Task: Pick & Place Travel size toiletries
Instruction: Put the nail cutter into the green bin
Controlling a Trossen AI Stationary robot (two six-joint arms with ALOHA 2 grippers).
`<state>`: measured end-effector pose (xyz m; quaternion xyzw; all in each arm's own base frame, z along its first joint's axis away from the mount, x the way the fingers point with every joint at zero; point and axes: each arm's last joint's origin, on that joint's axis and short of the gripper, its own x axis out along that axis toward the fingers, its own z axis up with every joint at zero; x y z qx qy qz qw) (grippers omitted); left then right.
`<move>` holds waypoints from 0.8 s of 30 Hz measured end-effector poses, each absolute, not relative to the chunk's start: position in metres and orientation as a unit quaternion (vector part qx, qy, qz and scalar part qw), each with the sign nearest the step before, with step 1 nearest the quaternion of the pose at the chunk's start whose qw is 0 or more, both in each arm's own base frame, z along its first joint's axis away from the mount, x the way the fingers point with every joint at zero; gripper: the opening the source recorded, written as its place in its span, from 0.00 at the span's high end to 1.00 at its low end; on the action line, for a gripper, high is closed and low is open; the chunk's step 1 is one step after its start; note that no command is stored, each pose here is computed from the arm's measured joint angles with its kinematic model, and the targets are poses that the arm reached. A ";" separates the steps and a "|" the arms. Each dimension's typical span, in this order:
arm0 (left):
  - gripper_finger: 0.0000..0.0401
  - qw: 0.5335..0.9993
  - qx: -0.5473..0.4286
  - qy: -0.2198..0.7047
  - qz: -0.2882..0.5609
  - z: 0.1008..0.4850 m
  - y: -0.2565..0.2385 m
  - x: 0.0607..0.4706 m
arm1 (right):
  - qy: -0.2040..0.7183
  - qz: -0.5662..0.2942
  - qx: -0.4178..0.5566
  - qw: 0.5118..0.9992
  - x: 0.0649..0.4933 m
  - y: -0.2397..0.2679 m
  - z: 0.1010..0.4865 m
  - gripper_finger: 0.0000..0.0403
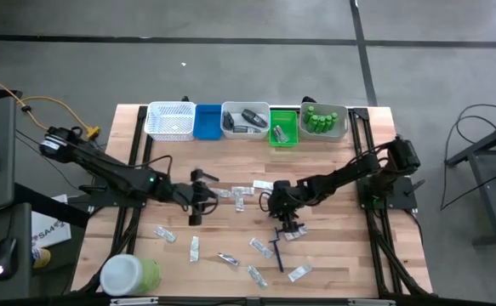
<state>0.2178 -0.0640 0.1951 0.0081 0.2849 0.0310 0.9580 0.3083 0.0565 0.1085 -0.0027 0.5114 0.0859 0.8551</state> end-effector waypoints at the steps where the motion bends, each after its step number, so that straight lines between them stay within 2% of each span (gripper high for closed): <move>1: 0.67 0.957 0.008 0.288 0.034 0.193 -0.063 0.215 | 0.511 0.085 0.003 0.855 0.309 0.055 0.109 0.75; 5: 0.67 0.955 0.007 0.293 0.041 0.186 -0.065 0.209 | 0.513 0.084 0.011 0.854 0.309 0.054 0.109 0.89; 10: 0.67 0.954 0.014 0.297 0.051 0.183 -0.063 0.205 | 0.503 0.075 0.034 0.860 0.314 0.051 0.119 0.89; 14: 0.67 0.954 0.013 0.294 0.051 0.184 -0.063 0.205 | 0.492 0.052 0.050 0.868 0.317 0.037 0.143 0.89; 21: 0.67 0.956 0.007 0.290 0.044 0.185 -0.063 0.206 | 0.475 -0.070 0.045 0.876 0.310 -0.019 0.196 0.89; 24: 0.67 0.957 0.006 0.288 0.039 0.185 -0.064 0.206 | 0.435 -0.141 0.067 0.887 0.303 -0.050 0.220 0.89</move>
